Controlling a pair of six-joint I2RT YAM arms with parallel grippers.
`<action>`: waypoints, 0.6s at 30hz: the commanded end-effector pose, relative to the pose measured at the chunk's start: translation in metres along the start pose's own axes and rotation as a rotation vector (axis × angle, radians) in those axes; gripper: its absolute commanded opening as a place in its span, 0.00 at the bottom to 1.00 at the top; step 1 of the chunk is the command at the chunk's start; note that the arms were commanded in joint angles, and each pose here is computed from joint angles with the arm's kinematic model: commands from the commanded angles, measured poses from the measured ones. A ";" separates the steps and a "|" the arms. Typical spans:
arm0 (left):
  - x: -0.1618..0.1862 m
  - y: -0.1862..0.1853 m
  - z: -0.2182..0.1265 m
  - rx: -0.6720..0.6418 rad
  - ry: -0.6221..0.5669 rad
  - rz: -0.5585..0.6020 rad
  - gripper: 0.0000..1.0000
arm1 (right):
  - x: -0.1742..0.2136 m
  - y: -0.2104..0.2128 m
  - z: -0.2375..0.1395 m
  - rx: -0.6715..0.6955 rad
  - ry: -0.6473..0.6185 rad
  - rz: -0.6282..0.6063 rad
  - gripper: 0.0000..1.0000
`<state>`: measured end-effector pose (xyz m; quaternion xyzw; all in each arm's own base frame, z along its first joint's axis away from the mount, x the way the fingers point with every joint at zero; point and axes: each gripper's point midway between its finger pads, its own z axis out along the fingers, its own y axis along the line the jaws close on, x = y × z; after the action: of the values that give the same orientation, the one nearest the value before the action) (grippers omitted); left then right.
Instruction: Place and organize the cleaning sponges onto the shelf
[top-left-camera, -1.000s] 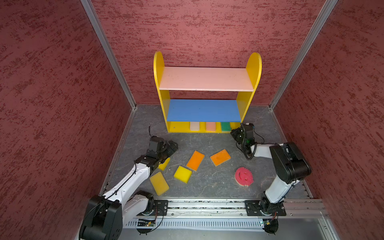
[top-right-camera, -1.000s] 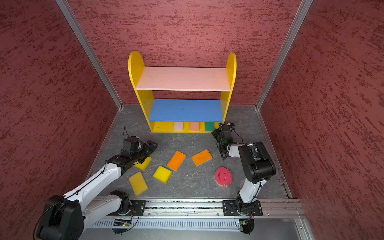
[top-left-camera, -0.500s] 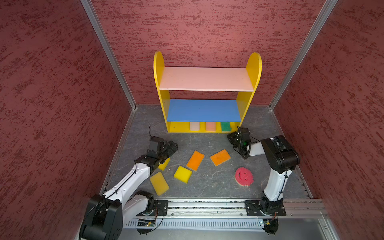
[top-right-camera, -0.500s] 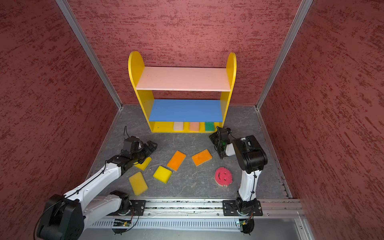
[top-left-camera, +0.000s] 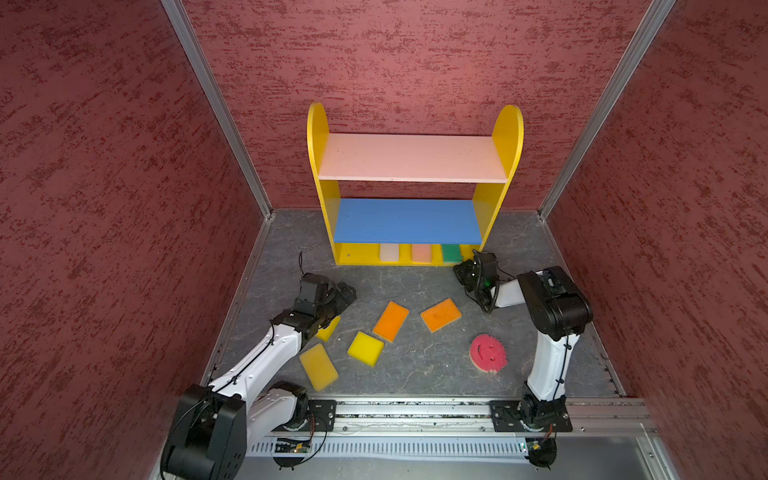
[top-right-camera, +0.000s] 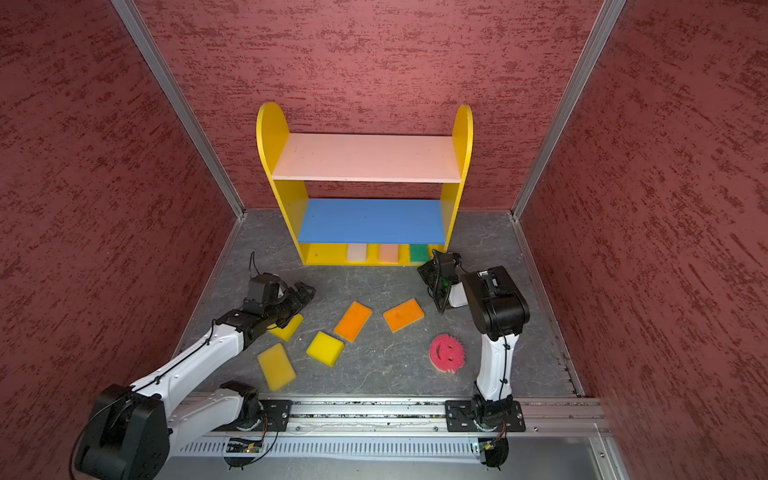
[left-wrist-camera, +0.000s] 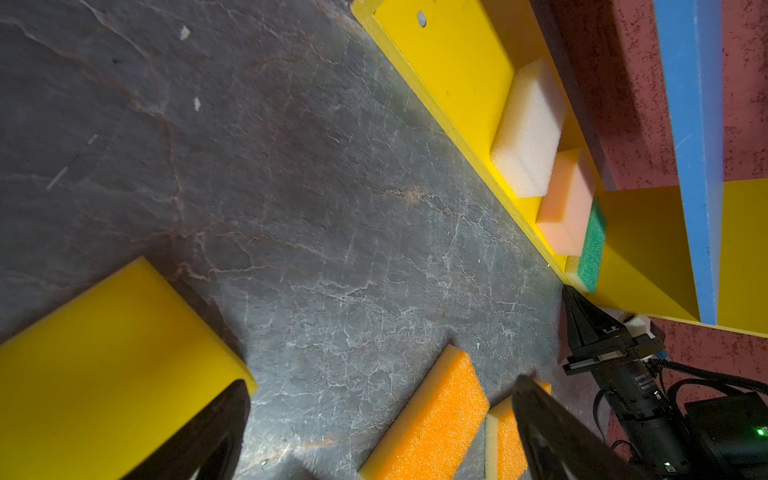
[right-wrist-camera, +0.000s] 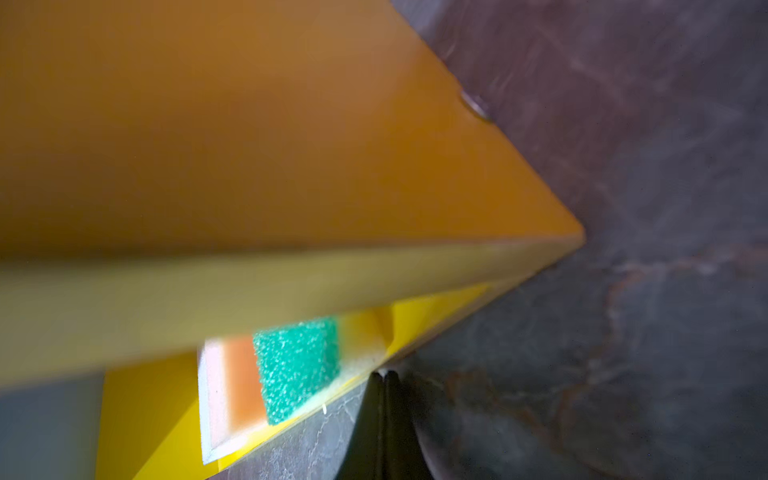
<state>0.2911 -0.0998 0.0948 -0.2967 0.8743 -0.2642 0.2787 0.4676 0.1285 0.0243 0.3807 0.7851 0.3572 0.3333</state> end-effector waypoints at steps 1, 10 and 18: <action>-0.005 -0.006 0.000 0.012 -0.013 0.012 0.98 | -0.011 0.014 0.006 -0.038 -0.041 0.014 0.00; -0.005 -0.007 0.000 0.013 -0.010 0.013 0.98 | -0.013 0.022 0.009 -0.062 -0.043 0.015 0.00; -0.006 -0.009 0.000 0.018 -0.011 0.013 0.98 | -0.016 0.029 0.007 -0.078 -0.048 0.013 0.00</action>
<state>0.2914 -0.0999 0.0923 -0.2974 0.8756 -0.2622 0.2758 0.4737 0.1301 0.0252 0.3834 0.7821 0.3608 0.3334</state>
